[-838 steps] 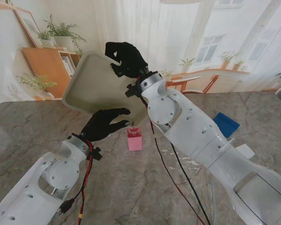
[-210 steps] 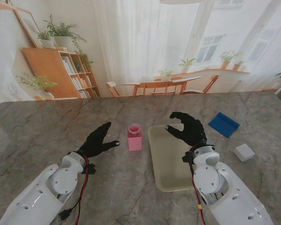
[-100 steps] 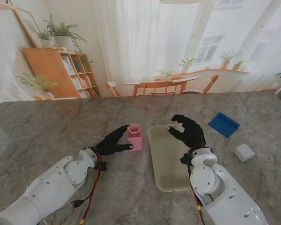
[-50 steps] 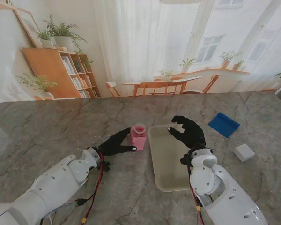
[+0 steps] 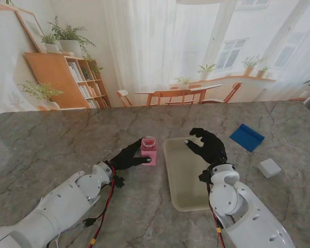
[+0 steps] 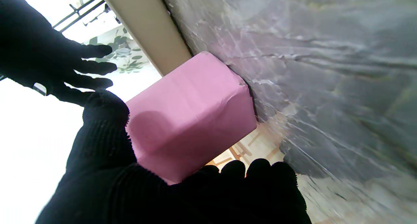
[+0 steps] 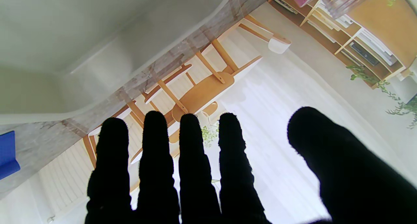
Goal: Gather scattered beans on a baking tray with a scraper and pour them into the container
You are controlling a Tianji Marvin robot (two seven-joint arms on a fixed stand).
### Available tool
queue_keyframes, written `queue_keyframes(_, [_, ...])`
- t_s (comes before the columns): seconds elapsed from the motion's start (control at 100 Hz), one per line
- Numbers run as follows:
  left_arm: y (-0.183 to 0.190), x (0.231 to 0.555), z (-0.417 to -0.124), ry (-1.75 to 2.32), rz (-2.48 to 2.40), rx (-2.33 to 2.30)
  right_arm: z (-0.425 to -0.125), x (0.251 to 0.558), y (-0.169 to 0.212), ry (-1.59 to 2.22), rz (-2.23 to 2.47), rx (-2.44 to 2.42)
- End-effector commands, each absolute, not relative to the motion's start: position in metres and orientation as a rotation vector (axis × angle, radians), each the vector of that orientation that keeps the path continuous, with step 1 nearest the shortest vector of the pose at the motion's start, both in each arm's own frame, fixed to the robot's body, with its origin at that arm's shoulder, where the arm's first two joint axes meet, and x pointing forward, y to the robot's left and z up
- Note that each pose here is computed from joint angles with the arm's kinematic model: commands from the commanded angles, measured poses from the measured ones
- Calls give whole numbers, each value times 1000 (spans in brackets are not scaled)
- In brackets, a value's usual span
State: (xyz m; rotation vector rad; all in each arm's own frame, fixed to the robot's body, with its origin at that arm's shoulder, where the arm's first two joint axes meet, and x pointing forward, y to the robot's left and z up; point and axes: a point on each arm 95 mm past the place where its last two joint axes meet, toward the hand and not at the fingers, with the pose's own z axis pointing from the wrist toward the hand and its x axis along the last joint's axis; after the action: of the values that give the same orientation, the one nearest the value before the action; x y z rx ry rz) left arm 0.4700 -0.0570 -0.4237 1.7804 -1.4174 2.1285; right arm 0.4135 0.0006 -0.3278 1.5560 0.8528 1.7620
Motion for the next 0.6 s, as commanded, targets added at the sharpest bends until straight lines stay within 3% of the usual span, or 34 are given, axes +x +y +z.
queue_keyframes(0.0, [-60,467,-429,-1396,2103,1790,-330,412,2,863,1762,1569])
queue_keyframes(0.59, [-63,468,-434,-1300,2055,1847,-330,411,0,848,1750,1580])
